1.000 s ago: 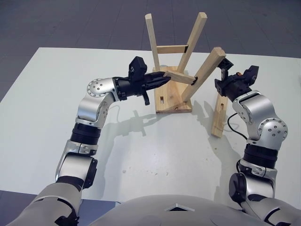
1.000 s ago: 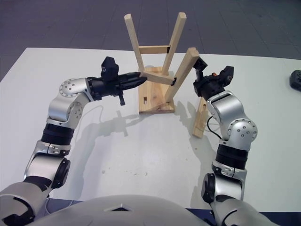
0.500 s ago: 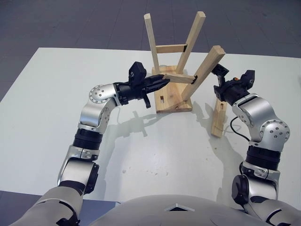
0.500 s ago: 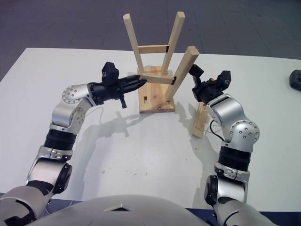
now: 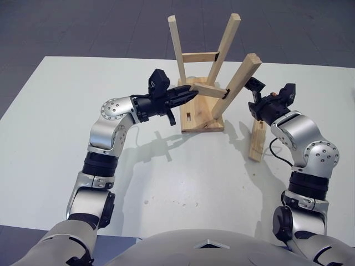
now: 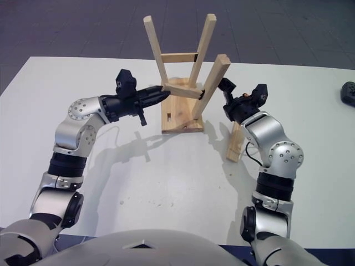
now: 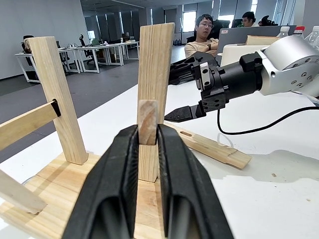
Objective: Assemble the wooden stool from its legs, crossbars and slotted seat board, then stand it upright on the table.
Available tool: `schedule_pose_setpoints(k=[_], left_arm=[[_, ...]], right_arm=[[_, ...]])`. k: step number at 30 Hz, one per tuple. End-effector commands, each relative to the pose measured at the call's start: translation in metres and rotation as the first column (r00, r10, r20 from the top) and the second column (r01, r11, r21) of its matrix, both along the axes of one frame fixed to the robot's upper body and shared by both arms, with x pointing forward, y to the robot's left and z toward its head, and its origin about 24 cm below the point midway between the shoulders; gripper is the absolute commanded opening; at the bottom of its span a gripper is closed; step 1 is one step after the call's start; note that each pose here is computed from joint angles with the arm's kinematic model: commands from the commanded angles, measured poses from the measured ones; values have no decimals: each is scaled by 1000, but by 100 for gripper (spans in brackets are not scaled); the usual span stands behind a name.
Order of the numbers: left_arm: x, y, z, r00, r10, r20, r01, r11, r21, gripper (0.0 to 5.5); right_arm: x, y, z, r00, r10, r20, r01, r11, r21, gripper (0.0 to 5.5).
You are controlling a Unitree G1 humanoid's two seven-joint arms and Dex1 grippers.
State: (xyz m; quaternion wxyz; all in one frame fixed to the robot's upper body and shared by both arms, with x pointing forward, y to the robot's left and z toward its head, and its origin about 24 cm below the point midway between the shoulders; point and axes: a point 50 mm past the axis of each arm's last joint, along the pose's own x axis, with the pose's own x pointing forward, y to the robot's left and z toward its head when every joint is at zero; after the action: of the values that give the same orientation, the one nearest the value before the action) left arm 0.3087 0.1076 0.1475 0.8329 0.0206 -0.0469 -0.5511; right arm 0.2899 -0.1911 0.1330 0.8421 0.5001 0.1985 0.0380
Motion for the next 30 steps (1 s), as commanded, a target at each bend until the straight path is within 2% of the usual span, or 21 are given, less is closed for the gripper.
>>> schedule_pose_setpoints(k=[1, 30], left_arm=[[0, 3, 7, 1000, 15, 21, -15, 1000, -1, 43], [-3, 17, 28, 990, 83, 112, -82, 997, -15, 43]], right_arm=[[-2, 9, -2, 999, 51, -5, -51, 999, -5, 540], [-3, 8, -7, 1000, 28, -1, -28, 999, -23, 540]])
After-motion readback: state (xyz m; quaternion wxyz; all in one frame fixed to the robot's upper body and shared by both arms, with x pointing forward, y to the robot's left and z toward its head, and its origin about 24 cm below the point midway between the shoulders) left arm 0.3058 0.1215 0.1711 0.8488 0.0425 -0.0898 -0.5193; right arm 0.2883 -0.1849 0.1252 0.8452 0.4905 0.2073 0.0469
